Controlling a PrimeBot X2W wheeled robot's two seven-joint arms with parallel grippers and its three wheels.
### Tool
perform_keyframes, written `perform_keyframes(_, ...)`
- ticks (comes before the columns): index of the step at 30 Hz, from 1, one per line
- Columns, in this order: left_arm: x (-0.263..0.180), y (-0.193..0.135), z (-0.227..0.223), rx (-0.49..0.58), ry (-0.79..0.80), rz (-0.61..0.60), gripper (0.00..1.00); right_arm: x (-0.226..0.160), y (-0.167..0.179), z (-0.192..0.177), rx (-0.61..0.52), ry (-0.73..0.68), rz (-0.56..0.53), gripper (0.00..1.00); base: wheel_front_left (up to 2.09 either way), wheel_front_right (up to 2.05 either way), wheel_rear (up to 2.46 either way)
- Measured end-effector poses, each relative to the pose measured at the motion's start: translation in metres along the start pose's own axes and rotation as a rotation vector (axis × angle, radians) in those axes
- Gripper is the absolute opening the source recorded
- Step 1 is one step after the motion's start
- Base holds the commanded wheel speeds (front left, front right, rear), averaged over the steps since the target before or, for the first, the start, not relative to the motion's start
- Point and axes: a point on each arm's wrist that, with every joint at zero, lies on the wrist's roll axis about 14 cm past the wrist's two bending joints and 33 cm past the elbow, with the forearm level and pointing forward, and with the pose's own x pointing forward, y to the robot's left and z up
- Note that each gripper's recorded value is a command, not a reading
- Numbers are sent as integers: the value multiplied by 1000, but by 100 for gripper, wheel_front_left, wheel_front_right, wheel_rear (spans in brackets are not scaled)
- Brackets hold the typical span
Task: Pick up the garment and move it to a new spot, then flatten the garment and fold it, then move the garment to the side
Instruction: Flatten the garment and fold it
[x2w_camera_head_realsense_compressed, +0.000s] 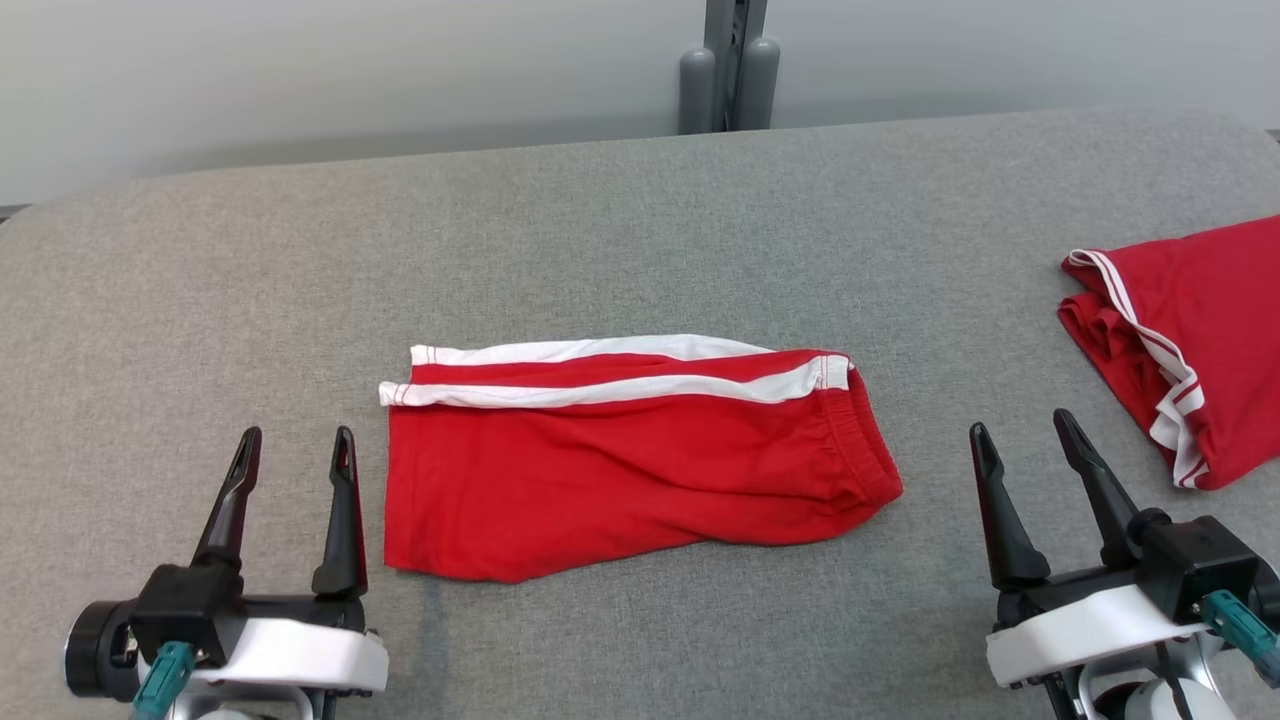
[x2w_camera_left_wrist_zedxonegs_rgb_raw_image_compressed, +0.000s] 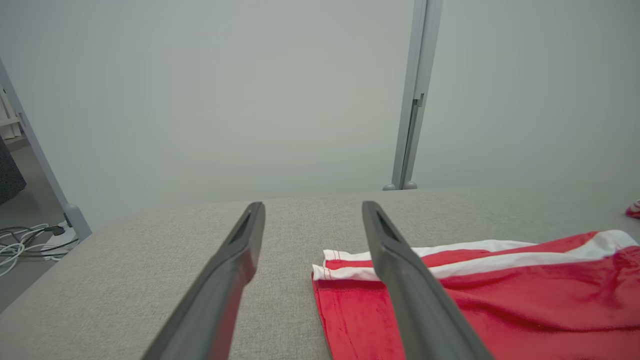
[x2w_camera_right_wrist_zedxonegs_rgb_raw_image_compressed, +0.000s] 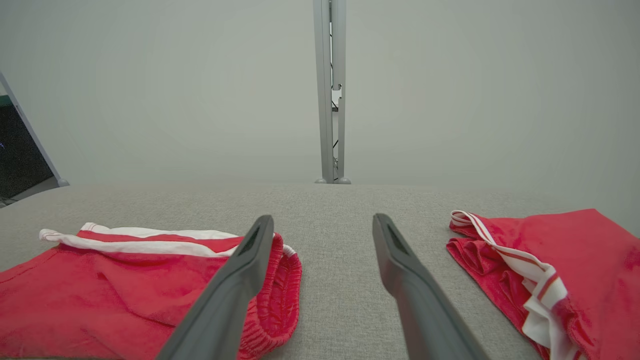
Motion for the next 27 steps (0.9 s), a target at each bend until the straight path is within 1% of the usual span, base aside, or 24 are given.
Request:
perform_keyframes(7, -10, 4, 2, 23, 10, -1, 100, -4, -1, 1, -8, 11, -3, 100, 0, 0, 0)
perform_keyframes(18, -12, 5, 0, 4, 32, 16, 100, -3, -5, -6, -5, 42, -16, 100, 0, 0, 0)
perform_keyframes(22, -9, 4, -1, -1, 35, 17, 100, 5, 4, -22, 2, 97, 14, 100, 0, 0, 0)
perform_keyframes(27, -3, 5, -6, -9, 43, 24, 100, 29, 26, -44, 3, 168, 103, 100, 0, 0, 0)
